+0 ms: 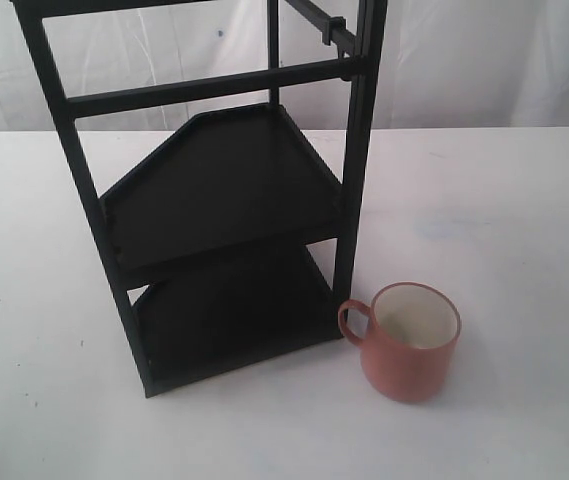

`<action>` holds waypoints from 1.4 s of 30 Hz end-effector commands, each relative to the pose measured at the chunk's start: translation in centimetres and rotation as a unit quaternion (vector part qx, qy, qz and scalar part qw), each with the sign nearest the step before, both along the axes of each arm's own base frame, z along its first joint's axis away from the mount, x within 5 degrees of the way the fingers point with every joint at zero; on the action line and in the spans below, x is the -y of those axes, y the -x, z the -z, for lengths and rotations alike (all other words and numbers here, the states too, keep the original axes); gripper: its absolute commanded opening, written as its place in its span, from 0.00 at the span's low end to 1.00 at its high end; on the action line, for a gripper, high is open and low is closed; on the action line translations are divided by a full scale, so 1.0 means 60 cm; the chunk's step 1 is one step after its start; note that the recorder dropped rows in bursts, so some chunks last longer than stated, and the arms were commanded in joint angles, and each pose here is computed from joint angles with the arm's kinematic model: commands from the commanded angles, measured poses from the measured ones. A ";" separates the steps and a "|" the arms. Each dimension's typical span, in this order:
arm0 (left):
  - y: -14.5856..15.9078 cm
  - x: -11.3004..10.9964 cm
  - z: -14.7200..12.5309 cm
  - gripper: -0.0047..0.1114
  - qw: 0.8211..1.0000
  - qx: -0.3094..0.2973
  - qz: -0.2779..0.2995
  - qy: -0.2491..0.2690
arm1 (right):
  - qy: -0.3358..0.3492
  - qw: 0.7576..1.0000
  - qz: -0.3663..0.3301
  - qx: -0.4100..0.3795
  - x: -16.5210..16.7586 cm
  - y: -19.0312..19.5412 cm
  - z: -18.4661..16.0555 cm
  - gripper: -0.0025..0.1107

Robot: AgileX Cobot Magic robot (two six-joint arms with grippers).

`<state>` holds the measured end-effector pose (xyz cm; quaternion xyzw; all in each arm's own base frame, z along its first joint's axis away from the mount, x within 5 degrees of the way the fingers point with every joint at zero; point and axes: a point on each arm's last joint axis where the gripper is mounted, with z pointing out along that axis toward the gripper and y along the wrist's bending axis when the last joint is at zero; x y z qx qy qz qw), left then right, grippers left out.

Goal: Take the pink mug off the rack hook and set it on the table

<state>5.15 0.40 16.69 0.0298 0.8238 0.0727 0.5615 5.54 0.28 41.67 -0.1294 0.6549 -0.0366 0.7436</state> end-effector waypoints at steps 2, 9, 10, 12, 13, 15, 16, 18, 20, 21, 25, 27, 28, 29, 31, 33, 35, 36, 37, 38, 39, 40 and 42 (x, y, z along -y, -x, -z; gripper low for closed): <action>0.000 0.000 0.001 0.04 1.000 0.001 -0.001 0.000 | 0.045 0.994 0.031 -0.091 -0.006 -0.051 0.070 0.02; 0.000 0.000 0.001 0.04 1.000 0.001 -0.001 0.000 | -0.108 0.992 -0.050 -0.035 -0.027 -0.050 0.094 0.02; 0.000 0.000 0.001 0.04 1.000 0.001 -0.001 0.000 | -0.114 0.992 -0.051 -0.035 -0.027 -0.048 0.094 0.02; 0.000 0.000 0.001 0.04 1.000 0.001 -0.001 0.000 | -0.117 0.991 -0.052 -0.028 -0.025 -0.042 0.091 0.02; 0.000 0.000 0.001 0.04 1.000 0.001 -0.001 0.000 | -0.118 0.991 -0.052 -0.026 -0.024 -0.040 0.091 0.02; 0.000 0.000 0.001 0.04 1.000 0.001 -0.001 0.000 | -0.119 0.991 -0.053 -0.022 -0.024 -0.037 0.090 0.02; 0.000 0.000 0.001 0.04 1.000 0.001 -0.001 0.000 | -0.119 0.991 -0.053 -0.021 -0.023 -0.037 0.089 0.02; 0.000 0.000 0.001 0.04 1.000 0.001 -0.001 0.000 | -0.119 0.991 -0.053 -0.021 -0.023 -0.037 0.089 0.02; 0.000 0.000 0.001 0.04 1.000 0.001 -0.001 0.000 | -0.119 0.991 -0.053 -0.021 -0.023 -0.037 0.089 0.02; 0.000 0.000 0.001 0.04 1.000 0.001 -0.001 0.000 | -0.119 0.991 -0.053 -0.021 -0.023 -0.037 0.089 0.02; 0.000 0.000 0.001 0.04 1.000 0.001 -0.001 0.000 | -0.119 0.992 -0.024 -0.042 -0.013 -0.029 0.097 0.02; 0.000 0.000 0.001 0.04 1.000 0.001 -0.001 0.000 | -0.126 0.989 0.050 -0.066 0.010 -0.011 0.109 0.02; 0.000 0.000 0.001 0.04 1.000 0.001 -0.001 0.000 | -0.138 0.985 0.077 -0.070 0.017 -0.001 0.113 0.02; 0.000 0.000 0.001 0.04 1.000 0.001 -0.001 0.000 | -0.155 0.981 0.097 -0.069 0.022 0.010 0.115 0.02; 0.000 0.000 0.001 0.04 1.000 0.001 -0.001 0.000 | -0.174 0.974 0.137 -0.049 0.031 0.042 0.118 0.02; 0.000 0.000 0.001 0.04 1.000 0.001 -0.001 0.000 | -0.169 0.971 0.167 -0.025 0.038 0.073 0.121 0.02; 0.000 0.000 0.001 0.04 1.000 0.001 -0.001 0.000 | -0.168 0.969 0.181 -0.005 0.041 0.099 0.125 0.02; 0.000 0.000 0.001 0.04 1.000 0.001 -0.001 0.000 | -0.167 0.968 0.186 0.003 0.043 0.108 0.127 0.02; 0.000 0.000 0.001 0.04 1.000 0.001 -0.001 0.000 | -0.166 0.968 0.187 0.000 0.043 0.108 0.128 0.02; 0.000 0.000 0.001 0.04 1.000 0.002 -0.001 0.000 | -0.166 0.968 0.188 0.000 0.043 0.108 0.129 0.02; 0.000 0.000 0.001 0.04 1.000 0.001 -0.001 0.000 | -0.167 0.969 0.182 0.007 0.042 0.108 0.126 0.02; 0.000 0.000 0.001 0.04 1.000 0.002 -0.001 0.000 | -0.166 0.970 0.179 0.013 0.041 0.108 0.124 0.02; 0.000 0.000 0.001 0.04 1.000 0.002 -0.001 0.000 | -0.150 0.974 0.170 0.023 0.038 0.103 0.125 0.02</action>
